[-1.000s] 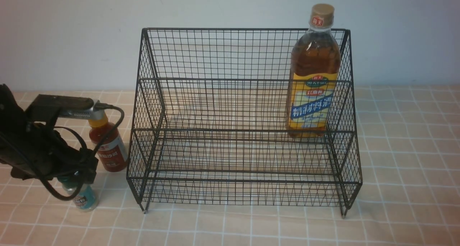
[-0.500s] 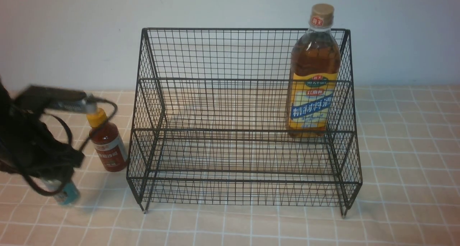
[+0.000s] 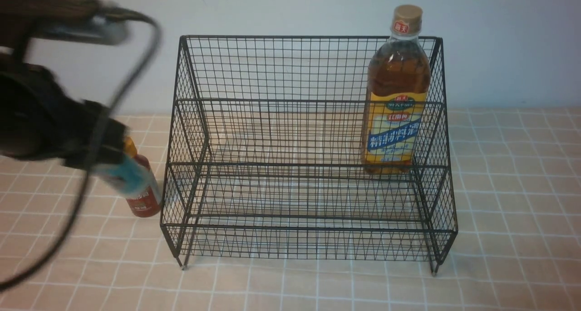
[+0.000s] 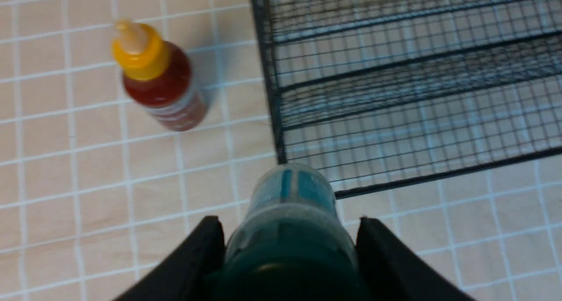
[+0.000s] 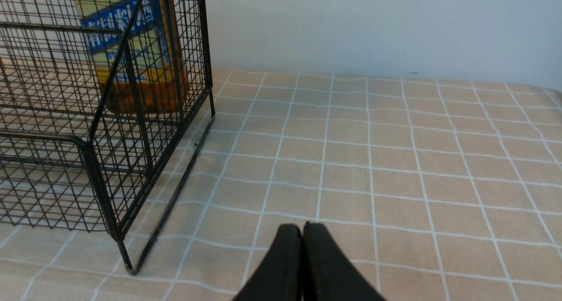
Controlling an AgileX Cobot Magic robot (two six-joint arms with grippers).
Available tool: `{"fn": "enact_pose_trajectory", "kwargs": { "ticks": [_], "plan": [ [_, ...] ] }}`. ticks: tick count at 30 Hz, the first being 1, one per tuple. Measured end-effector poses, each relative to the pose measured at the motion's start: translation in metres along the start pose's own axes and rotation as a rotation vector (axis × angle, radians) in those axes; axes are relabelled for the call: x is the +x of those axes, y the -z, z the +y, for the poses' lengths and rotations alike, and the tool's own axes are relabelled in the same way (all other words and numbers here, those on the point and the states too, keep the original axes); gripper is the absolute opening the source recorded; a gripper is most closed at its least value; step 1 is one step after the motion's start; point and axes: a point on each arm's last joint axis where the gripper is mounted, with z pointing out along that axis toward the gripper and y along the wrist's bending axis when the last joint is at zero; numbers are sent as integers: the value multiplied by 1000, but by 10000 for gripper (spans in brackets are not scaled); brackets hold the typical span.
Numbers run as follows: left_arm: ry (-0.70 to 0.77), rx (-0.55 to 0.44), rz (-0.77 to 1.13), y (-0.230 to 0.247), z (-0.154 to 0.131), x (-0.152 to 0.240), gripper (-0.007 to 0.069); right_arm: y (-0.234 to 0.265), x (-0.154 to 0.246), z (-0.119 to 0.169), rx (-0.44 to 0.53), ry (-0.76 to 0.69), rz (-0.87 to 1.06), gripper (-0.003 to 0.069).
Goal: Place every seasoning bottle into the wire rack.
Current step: Use the left arm to put the condiment bottle back on the shelf
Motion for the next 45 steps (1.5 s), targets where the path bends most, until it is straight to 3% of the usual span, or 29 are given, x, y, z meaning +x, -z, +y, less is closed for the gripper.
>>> {"fn": "enact_pose_trajectory", "kwargs": {
  "ticks": [9, 25, 34, 40, 45],
  "plan": [
    [-28, -42, 17, -53, -32, -14, 340, 0, 0, 0, 0, -5, 0, -14],
    [-20, -92, 166, -131, -37, -14, 340, 0, 0, 0, 0, -5, 0, -14],
    [-24, -100, 205, -145, -37, -11, 349, 0, 0, 0, 0, -5, 0, -14],
    [-28, -107, 238, -157, -37, -8, 422, 0, 0, 0, 0, -5, 0, -14],
    [-31, -111, 244, -158, -38, -9, 428, 0, 0, 0, 0, -5, 0, -14]
  ]
}}
